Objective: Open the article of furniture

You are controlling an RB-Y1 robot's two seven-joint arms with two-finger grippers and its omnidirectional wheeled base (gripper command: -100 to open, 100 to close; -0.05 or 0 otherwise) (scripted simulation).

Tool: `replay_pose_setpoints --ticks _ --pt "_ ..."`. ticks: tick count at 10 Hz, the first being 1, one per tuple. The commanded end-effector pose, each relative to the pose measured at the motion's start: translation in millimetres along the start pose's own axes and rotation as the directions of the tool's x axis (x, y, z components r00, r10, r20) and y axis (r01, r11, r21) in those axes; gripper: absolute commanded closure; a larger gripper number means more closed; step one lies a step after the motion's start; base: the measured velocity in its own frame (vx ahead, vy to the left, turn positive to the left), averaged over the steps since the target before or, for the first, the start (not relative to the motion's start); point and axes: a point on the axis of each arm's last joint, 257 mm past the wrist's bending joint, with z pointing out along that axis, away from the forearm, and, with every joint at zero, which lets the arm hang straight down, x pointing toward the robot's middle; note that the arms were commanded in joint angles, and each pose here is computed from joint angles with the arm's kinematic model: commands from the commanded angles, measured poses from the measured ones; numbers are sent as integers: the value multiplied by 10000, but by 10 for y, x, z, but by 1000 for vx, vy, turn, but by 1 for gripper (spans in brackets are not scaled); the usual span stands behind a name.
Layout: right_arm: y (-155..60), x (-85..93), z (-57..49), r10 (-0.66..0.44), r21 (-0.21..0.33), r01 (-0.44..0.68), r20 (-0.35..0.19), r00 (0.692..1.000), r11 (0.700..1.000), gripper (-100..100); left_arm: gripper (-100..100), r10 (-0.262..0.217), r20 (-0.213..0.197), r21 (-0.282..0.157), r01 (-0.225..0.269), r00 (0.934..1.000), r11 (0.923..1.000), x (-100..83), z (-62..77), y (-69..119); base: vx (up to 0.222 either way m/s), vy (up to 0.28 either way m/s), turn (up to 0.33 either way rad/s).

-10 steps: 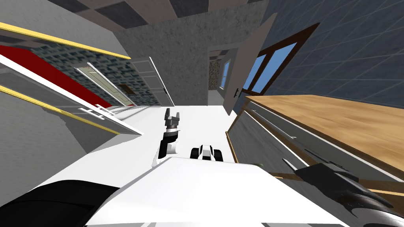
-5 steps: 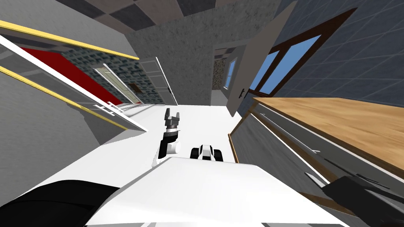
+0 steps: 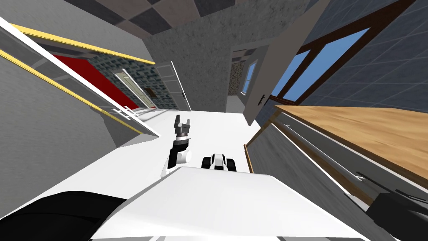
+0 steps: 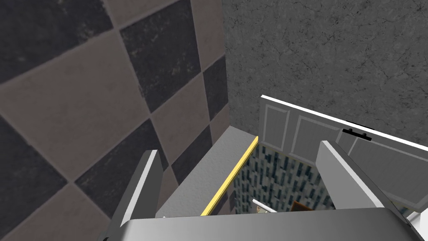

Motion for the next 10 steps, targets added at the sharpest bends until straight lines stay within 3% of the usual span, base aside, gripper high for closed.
replay_pose_setpoints --ticks 1,3,4,5,10 --pt "-135 -87 -47 -418 174 418 12 9991 9990 -100 0 0 0 0 0 10000 10000 0 0 0 3 -6 22" --pt "-48 4 -14 -313 107 314 -101 9995 9995 -100 0 0 0 0 0 10000 10000 0 0 0 27 -8 44" --pt "-73 -39 -23 -332 120 332 -49 9994 9994 -100 0 0 0 -1 0 10000 10000 0 0 0 35 -12 26" --pt "-68 -35 -20 -329 119 330 -59 9994 9994 100 0 1 0 0 -1 10000 10000 0 0 0 0 0 0" --pt "-119 -48 -50 -312 159 313 -64 9995 9994 100 0 -5 1 1 5 10000 10000 1 0 0 27 174 6"
